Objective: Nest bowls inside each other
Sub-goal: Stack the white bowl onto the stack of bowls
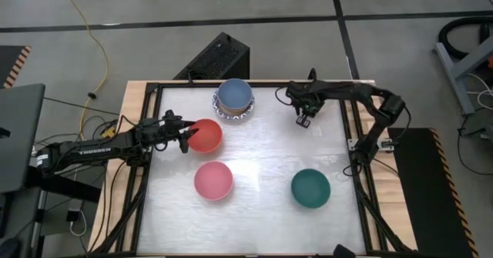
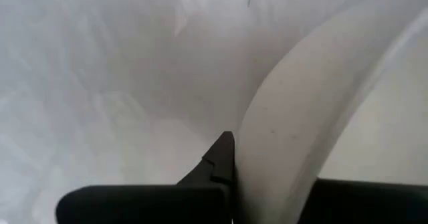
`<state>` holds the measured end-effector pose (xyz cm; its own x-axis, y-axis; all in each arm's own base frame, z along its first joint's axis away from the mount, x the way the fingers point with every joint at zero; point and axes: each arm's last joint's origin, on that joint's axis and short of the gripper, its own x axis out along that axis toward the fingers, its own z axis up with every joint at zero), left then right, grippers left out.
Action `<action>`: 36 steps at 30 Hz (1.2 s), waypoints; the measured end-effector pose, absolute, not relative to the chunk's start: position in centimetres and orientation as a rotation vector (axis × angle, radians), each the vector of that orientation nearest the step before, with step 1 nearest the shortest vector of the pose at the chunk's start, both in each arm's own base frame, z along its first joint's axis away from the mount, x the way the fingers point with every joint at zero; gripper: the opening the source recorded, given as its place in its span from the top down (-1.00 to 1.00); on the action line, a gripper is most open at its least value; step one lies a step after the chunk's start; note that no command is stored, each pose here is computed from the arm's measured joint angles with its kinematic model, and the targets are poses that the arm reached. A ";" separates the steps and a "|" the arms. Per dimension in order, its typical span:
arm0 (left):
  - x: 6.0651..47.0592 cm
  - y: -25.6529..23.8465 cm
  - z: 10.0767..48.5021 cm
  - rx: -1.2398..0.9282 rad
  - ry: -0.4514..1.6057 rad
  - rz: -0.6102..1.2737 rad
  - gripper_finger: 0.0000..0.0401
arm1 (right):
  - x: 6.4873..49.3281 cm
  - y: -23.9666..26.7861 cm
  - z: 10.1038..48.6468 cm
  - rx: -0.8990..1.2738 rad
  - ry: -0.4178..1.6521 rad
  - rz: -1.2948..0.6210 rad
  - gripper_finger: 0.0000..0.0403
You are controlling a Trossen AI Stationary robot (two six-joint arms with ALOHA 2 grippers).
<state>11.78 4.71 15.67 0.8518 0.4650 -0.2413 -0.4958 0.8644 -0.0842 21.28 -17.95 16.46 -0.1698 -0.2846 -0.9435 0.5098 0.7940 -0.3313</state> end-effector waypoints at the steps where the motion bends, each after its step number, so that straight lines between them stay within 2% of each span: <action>1: 11.8 4.7 15.7 -0.145 0.217 0.510 0.26 | 21.3 -17.9 16.6 0.182 1.589 -0.709 0.82; 9: 11.8 4.7 15.7 -0.145 0.215 0.510 0.26 | 21.7 -17.2 17.2 0.228 1.537 -0.617 0.82; 21: 11.8 4.7 15.7 -0.147 0.215 0.510 0.26 | 25.5 -13.2 17.3 -0.041 1.447 -0.346 0.82; 25: 11.8 4.7 15.7 -0.147 0.215 0.510 0.26 | 26.3 -12.1 17.3 -0.095 1.420 -0.243 0.76; 36: 11.8 4.7 15.7 -0.149 0.218 0.510 0.26 | 26.9 -11.1 17.4 -0.089 1.399 -0.222 0.71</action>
<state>11.77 4.71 15.66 0.8505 0.4665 -0.2430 -0.4981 0.8627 -0.0871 26.86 -11.13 17.35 0.1548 -0.2069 -0.9660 0.1018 0.9760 -0.1927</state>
